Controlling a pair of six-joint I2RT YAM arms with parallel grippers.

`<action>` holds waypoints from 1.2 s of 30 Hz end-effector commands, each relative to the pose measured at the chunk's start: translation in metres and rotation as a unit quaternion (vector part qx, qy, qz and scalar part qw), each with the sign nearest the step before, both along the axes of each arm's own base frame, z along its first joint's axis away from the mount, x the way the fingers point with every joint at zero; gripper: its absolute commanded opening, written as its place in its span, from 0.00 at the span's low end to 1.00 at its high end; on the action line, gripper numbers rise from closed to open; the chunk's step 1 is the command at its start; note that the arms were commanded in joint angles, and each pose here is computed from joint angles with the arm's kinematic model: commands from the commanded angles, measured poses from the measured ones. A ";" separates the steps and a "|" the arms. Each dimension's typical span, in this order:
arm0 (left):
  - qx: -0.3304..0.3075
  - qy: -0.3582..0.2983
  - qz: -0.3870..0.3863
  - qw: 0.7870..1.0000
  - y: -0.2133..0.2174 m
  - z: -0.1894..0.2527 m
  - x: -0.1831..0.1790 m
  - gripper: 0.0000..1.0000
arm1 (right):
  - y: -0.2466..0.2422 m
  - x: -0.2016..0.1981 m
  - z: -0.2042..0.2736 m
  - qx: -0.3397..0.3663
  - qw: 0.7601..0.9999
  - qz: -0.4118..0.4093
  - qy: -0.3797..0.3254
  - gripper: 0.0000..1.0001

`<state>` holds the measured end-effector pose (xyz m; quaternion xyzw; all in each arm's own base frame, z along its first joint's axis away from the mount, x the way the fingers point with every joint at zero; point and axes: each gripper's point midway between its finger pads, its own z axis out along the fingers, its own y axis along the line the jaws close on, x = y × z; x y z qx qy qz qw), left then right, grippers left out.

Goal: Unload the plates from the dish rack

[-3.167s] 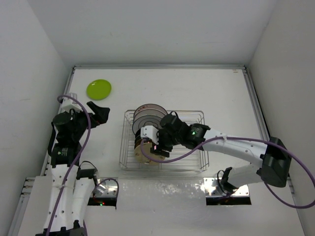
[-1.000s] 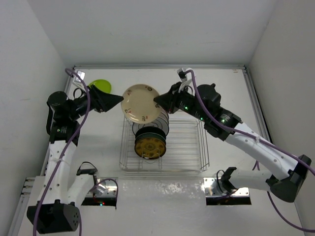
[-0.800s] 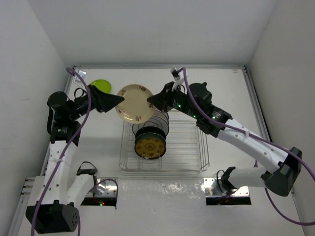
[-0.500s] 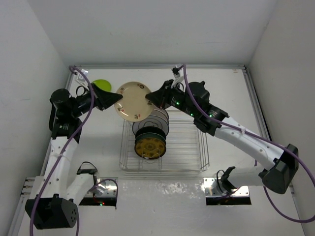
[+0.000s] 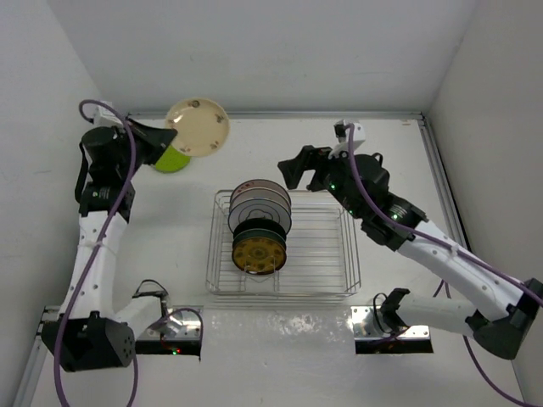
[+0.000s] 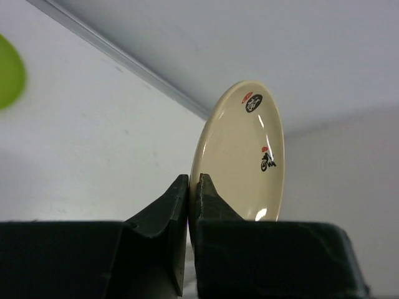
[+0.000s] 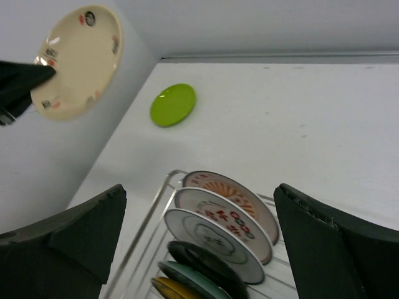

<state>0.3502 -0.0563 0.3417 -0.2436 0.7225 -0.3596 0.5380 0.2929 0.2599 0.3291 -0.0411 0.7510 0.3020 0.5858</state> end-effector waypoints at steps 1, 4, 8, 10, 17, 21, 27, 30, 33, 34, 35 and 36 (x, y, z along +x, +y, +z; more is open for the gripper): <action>-0.012 0.062 0.171 0.983 0.071 -0.023 0.043 0.00 | -0.037 -0.004 -0.006 -0.055 0.997 -0.051 -0.012 0.99; -0.006 0.111 0.228 0.967 0.108 -0.057 0.080 0.00 | -0.050 -0.014 -0.011 -0.082 0.995 -0.046 -0.016 0.99; -0.006 0.120 0.242 0.963 0.138 -0.080 0.130 0.00 | -0.058 -0.029 -0.015 -0.103 0.994 -0.023 -0.024 0.99; -0.004 0.137 0.235 0.962 0.144 -0.105 0.153 0.00 | -0.061 -0.036 -0.020 -0.111 0.994 -0.010 -0.025 0.99; 0.013 0.171 0.227 0.959 0.171 -0.156 0.200 0.00 | -0.059 -0.045 -0.050 -0.143 0.989 0.021 -0.005 0.99; 0.021 0.214 0.250 0.944 0.183 -0.194 0.194 0.00 | -0.056 -0.043 -0.062 -0.160 0.987 0.026 0.002 0.99; 0.023 0.260 0.257 0.930 0.191 -0.229 0.185 0.07 | -0.045 -0.038 -0.071 -0.166 0.985 0.040 0.010 0.99; 0.022 0.269 0.251 0.930 0.190 -0.239 0.187 0.17 | -0.042 -0.036 -0.075 -0.168 0.985 0.044 0.014 0.99; 0.020 0.270 0.241 0.932 0.188 -0.239 0.189 0.26 | -0.037 -0.037 -0.080 -0.178 0.982 0.060 0.015 0.99; 0.020 0.272 0.238 0.932 0.187 -0.241 0.190 0.29 | -0.036 -0.037 -0.081 -0.183 0.981 0.064 0.015 0.99; 0.019 0.270 0.234 0.934 0.186 -0.239 0.191 0.36 | -0.033 -0.039 -0.085 -0.191 0.978 0.078 0.018 0.99; 0.019 0.273 0.233 0.933 0.186 -0.240 0.191 0.40 | -0.031 -0.039 -0.086 -0.195 0.977 0.085 0.019 0.99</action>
